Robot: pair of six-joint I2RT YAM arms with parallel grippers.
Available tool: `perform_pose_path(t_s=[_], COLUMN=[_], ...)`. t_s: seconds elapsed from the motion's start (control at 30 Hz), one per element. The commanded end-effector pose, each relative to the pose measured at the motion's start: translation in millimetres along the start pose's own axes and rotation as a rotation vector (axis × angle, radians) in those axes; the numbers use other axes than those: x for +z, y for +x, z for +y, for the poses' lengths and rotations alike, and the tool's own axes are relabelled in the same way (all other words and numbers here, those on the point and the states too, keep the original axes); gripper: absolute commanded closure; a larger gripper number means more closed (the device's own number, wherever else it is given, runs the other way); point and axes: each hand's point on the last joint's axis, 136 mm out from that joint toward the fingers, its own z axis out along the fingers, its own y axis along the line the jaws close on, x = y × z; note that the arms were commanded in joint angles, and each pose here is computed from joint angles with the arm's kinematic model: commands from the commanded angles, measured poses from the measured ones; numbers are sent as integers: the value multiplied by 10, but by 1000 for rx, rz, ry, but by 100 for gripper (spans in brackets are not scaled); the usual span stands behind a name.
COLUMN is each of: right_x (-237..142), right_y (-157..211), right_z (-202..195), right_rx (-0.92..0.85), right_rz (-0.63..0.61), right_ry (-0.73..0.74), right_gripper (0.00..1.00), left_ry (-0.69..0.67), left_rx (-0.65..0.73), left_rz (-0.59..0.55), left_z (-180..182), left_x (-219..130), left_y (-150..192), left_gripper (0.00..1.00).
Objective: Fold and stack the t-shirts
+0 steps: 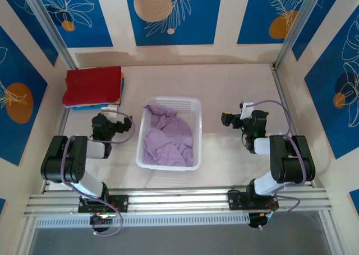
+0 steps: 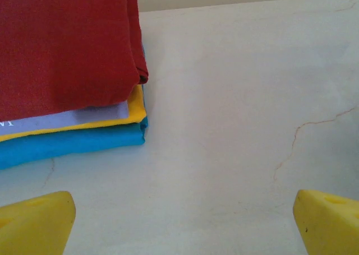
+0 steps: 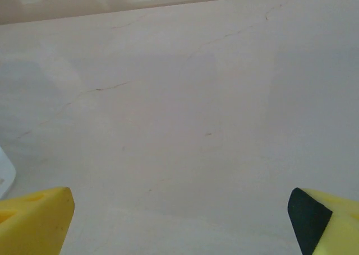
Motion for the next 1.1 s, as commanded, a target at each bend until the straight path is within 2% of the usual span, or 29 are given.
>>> perform_pose_path(t_s=[0.0, 0.63, 0.73, 0.87, 0.93, 1.07], right_x=[42, 42, 40, -27, -143, -391], right_y=[-95, -92, -92, -255, -425, -717], right_z=[-38, -44, -44, -221, -300, -130], right_rx=[-13, -9, -9, 44, 107, 114], right_rz=[-17, -15, -16, 21, 83, 166], right_ry=[30, 28, 28, 166, 257, 311], right_gripper=[1, 1, 1, 1, 1, 1], left_ry=[-1, -12, -65, -158, -175, -269], left_rx=[13, 12, -9, -29, -33, -49], left_rz=[-14, -13, -20, -41, -2, 145], left_z=[-6, 14, 103, 241, 260, 421], left_x=[14, 15, -7, -108, -198, -433], left_y=[-62, -65, -67, -164, -264, -602], left_gripper=[1, 0, 1, 1, 0, 1])
